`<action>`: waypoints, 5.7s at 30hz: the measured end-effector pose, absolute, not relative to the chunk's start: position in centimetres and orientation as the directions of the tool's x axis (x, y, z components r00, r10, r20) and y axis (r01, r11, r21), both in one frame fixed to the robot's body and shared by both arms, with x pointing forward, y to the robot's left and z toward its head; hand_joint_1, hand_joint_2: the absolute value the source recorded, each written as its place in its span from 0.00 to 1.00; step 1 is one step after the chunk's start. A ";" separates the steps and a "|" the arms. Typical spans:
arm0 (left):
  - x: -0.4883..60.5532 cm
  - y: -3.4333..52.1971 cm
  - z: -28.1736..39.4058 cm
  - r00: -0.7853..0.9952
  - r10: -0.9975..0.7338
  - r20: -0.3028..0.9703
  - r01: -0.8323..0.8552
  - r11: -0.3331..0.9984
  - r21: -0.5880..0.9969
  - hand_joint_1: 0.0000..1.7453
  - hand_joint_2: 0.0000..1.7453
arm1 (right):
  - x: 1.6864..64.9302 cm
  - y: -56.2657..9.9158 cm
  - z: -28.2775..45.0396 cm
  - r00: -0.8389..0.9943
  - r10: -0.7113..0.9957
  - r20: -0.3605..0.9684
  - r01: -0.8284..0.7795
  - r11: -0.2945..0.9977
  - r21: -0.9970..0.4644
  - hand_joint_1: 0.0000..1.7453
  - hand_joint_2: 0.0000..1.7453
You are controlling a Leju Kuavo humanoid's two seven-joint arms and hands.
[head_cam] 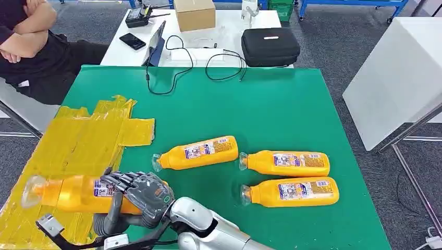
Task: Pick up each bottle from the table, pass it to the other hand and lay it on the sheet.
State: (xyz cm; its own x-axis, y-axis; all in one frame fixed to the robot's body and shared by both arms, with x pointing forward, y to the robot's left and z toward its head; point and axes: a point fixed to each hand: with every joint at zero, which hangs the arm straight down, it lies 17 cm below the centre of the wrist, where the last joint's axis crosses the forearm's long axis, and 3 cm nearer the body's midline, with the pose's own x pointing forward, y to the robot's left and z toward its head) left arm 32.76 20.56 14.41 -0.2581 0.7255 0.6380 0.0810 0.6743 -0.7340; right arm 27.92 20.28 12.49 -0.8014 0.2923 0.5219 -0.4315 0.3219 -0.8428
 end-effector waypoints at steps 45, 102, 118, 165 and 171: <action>34.1 21.2 16.3 -0.316 0.705 0.635 0.079 0.687 -0.723 1.00 1.00 | 29.3 18.7 14.2 -0.825 0.334 0.456 -0.306 0.413 -0.858 0.00 0.00; 36.4 40.4 18.8 0.145 -0.983 -0.111 -0.572 -0.175 0.802 1.00 1.00 | 31.2 8.8 22.0 -0.755 0.309 0.578 -0.188 0.743 -0.643 0.00 0.00; 35.4 39.4 21.6 0.222 -0.971 -0.090 -0.603 -0.209 0.770 1.00 1.00 | 31.9 7.7 20.1 -0.736 0.344 0.583 -0.181 0.730 -0.659 0.00 0.00; 39.3 29.3 4.9 0.050 -0.994 -0.102 -0.283 -0.112 0.952 1.00 1.00 | 32.1 7.2 18.6 -0.743 0.331 0.582 -0.223 0.698 -0.681 0.00 0.00; 39.2 29.5 4.3 0.042 -0.993 -0.114 -0.270 -0.121 0.955 1.00 1.00 | 32.1 7.2 18.2 -0.742 0.337 0.580 -0.226 0.689 -0.689 0.00 0.00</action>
State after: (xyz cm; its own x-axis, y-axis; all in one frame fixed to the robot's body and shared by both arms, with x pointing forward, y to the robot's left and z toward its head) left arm 39.22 29.52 4.33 0.0419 -0.9926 -0.1140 -0.2702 -0.1211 0.9552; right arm 32.09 7.19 18.20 -0.7420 0.3368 0.5796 -0.2257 0.6885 -0.6892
